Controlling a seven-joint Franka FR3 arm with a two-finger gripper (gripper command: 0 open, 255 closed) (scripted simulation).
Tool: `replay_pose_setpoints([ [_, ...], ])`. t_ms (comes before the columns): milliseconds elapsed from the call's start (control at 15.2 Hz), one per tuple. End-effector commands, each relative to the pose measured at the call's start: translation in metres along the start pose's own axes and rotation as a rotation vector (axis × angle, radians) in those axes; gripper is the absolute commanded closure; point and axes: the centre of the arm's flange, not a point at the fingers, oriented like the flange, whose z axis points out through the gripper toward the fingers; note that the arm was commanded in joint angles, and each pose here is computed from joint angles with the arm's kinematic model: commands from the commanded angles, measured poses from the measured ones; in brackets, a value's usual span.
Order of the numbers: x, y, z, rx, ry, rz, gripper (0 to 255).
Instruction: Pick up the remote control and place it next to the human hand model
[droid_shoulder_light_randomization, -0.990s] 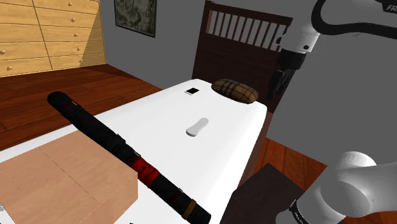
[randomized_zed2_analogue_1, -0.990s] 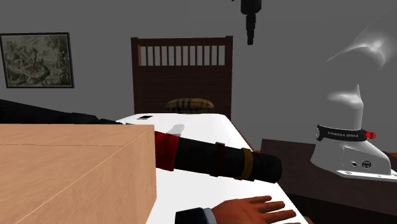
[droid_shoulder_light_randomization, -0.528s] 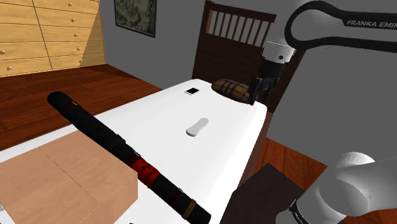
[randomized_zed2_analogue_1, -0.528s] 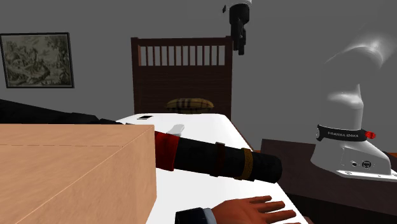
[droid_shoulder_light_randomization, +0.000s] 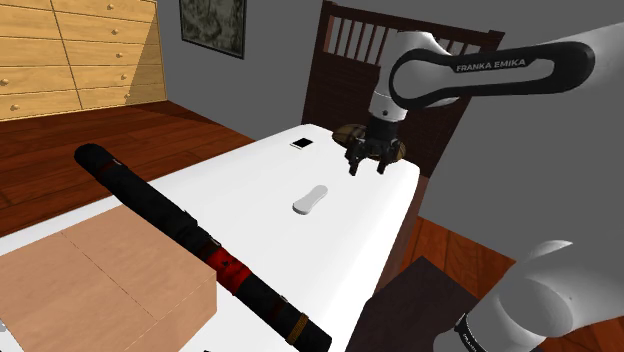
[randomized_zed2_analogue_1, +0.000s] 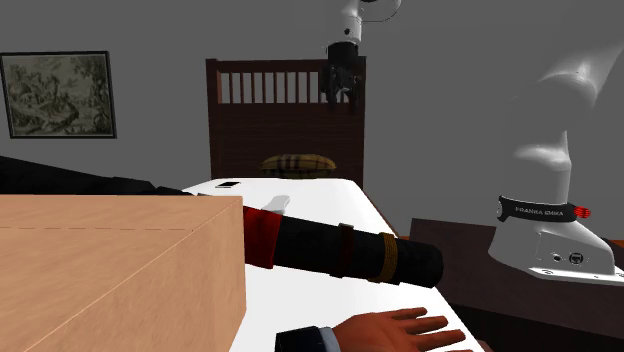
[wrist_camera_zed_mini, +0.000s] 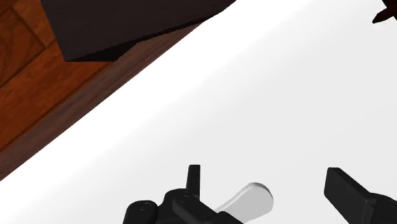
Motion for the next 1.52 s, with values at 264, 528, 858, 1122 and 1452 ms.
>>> replay_pose_setpoints([
  [264, 0.056, -0.017, 0.053, 0.008, 0.004, 0.200, 0],
  [528, 0.094, -0.023, 0.088, 0.013, 0.006, 0.330, 0],
  [858, 0.143, -0.025, 0.132, 0.019, 0.008, 0.493, 0],
  [1122, 0.182, -0.020, 0.167, 0.024, 0.010, 0.623, 0],
  [1452, 0.229, -0.008, 0.211, 0.029, 0.012, 0.786, 0],
])
